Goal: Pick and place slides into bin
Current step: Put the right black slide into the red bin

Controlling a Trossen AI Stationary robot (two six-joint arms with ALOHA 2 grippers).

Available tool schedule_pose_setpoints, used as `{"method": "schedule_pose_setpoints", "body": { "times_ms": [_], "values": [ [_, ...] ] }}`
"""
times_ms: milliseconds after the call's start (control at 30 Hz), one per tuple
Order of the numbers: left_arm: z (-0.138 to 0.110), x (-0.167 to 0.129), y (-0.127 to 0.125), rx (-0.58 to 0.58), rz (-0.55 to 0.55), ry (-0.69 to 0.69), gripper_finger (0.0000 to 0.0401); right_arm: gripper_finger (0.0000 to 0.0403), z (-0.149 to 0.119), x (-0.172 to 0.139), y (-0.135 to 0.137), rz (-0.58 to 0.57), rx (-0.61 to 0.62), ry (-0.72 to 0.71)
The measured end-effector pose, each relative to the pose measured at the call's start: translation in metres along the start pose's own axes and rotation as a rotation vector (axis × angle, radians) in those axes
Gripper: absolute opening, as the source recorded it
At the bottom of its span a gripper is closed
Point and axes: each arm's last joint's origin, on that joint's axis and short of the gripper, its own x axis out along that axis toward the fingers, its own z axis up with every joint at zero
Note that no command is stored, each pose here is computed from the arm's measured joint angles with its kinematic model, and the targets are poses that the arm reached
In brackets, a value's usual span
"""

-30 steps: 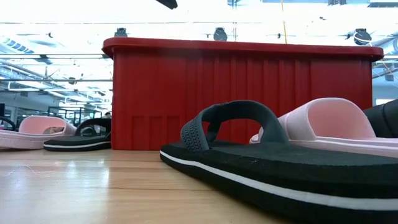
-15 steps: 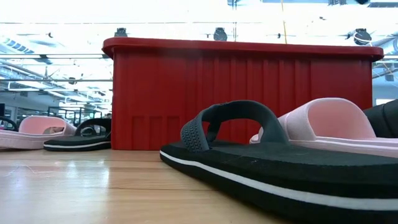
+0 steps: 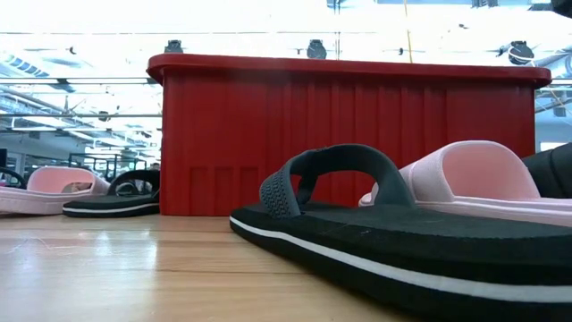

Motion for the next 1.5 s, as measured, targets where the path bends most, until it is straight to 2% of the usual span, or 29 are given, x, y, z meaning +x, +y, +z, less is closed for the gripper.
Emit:
{"method": "schedule_pose_setpoints", "body": {
  "times_ms": [133, 300, 600, 700, 1200, 1367, 1500],
  "values": [
    [-0.001, 0.0, 0.0, 0.011, -0.009, 0.005, 0.0111, 0.0, 0.005, 0.008, 0.006, -0.113, -0.068, -0.003],
    [0.0, 0.0, -0.004, 0.027, -0.135, -0.002, 0.0111, 0.0, 0.01, 0.019, 0.013, -0.206, -0.159, 0.015],
    [0.0, 0.0, -0.005, 0.021, -0.16, -0.005, 0.0111, 0.0, 0.017, 0.041, 0.017, -0.217, -0.191, 0.051],
    [0.0, -0.001, -0.005, 0.014, -0.161, -0.005, 0.0111, 0.0005, 0.016, 0.05, 0.015, -0.222, -0.156, 0.058],
    [0.0, 0.0, -0.005, 0.021, -0.161, -0.005, 0.0111, 0.0104, 0.016, 0.08, 0.01, -0.199, -0.171, 0.019],
    [0.0, 0.0, -0.005, 0.017, -0.161, -0.006, 0.0111, 0.0113, 0.009, 0.093, 0.004, -0.225, -0.185, 0.066],
    [0.0, 0.0, -0.005, 0.017, -0.161, -0.005, 0.0111, 0.0107, 0.003, 0.102, -0.001, -0.239, -0.262, 0.113]
  ]
}}
